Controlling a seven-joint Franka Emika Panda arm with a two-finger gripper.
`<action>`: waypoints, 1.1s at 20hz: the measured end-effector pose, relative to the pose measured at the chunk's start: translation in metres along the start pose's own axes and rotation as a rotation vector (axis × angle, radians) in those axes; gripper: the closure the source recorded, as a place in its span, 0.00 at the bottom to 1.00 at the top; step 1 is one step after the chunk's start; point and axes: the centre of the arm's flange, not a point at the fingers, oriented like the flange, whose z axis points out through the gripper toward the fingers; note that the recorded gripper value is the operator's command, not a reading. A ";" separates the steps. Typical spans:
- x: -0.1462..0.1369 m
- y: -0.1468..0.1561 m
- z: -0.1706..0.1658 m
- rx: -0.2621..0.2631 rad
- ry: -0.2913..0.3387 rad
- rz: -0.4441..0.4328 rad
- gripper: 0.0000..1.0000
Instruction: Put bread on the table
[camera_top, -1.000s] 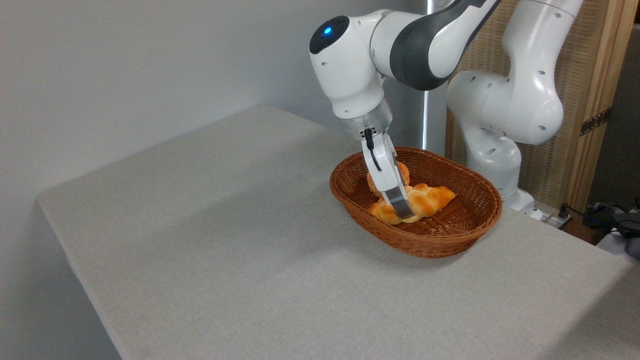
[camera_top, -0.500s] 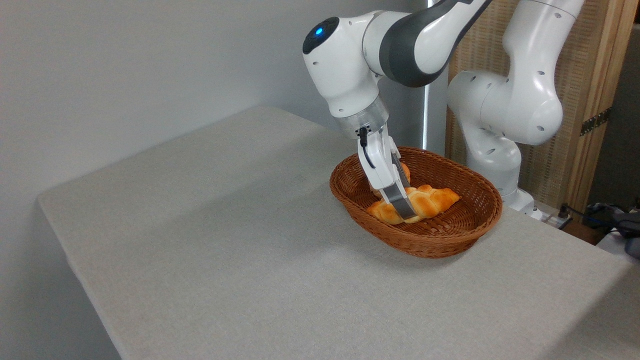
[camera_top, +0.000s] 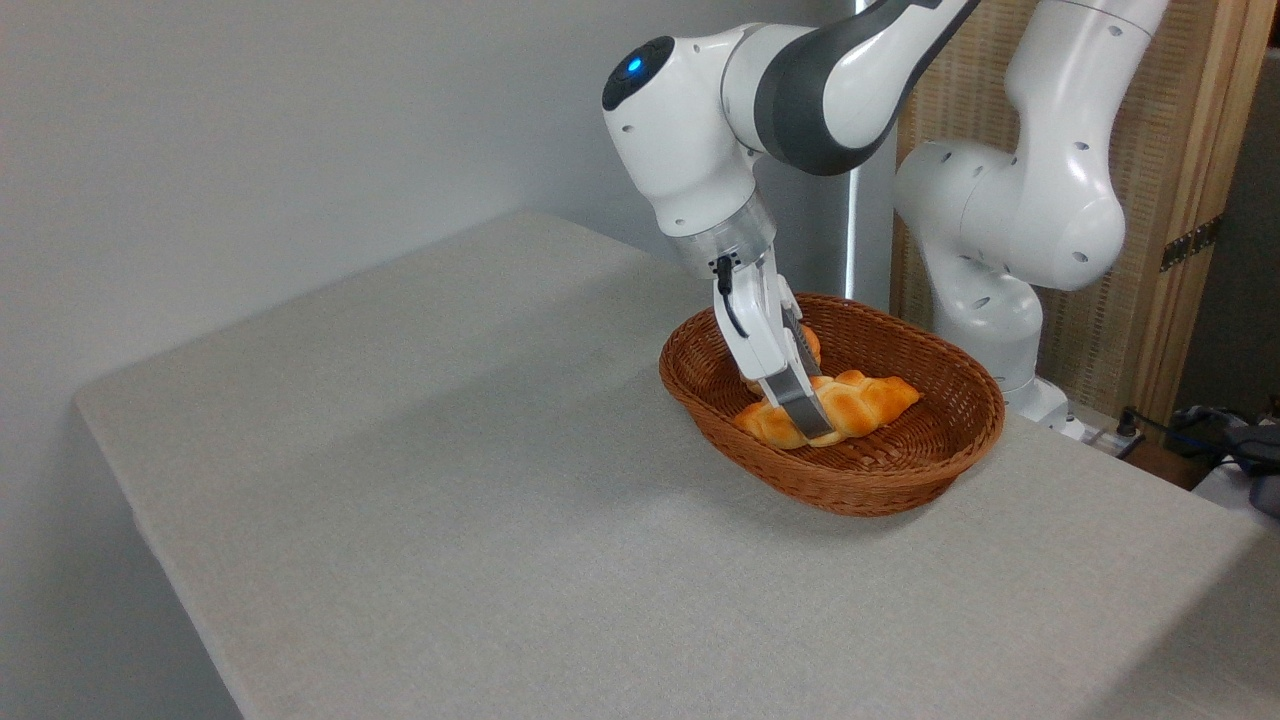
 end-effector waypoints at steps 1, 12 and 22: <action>0.000 0.000 -0.001 0.002 0.000 0.000 0.50; -0.008 -0.004 -0.053 0.023 0.008 -0.017 0.51; -0.003 -0.021 -0.066 -0.021 -0.005 -0.008 0.55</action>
